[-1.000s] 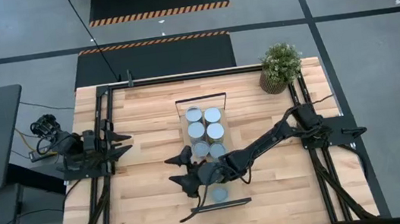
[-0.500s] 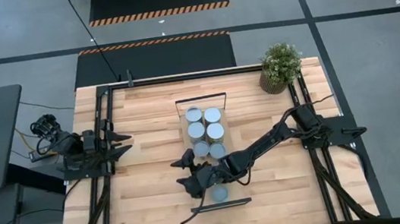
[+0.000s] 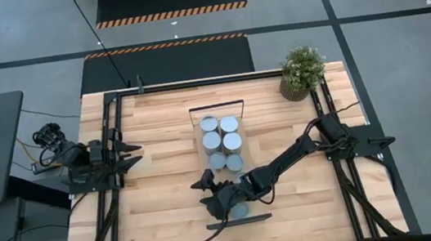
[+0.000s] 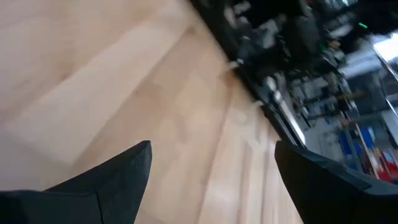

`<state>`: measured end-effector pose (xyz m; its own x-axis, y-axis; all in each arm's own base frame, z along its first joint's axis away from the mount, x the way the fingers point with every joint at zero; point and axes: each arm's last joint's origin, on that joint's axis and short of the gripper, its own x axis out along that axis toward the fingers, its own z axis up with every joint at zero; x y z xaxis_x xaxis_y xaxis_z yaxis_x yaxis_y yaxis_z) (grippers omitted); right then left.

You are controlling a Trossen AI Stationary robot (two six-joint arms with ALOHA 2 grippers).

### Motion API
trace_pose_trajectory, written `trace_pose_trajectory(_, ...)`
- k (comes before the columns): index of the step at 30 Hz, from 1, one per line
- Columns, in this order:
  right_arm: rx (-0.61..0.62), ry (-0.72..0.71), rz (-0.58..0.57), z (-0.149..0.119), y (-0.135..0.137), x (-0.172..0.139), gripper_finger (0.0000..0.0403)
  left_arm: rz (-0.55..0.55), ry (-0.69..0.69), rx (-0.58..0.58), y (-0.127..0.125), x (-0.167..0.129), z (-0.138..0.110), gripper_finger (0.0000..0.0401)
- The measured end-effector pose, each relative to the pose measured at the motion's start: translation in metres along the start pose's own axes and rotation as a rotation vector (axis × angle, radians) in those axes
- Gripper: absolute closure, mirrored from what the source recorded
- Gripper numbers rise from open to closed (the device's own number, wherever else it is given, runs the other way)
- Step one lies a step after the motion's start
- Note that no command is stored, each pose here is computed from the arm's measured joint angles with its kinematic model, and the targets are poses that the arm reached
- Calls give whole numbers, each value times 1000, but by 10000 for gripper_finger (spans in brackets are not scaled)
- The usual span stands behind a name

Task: Pick and place cans onto a shelf
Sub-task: Put the canned tuna on the shelf

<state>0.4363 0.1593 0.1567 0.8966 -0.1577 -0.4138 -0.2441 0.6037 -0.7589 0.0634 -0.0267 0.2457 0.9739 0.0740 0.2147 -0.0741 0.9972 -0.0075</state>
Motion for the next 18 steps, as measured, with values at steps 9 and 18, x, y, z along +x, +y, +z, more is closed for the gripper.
trace_pose_trajectory(9, -122, -41, 23, 5, 5, -6, 54, -1, 0, 0, 0, 0, 0, 259)
trace_pose_trajectory(18, -82, -16, -38, 6, -3, -4, 54, -1, 0, 0, 0, 0, 0, 259)
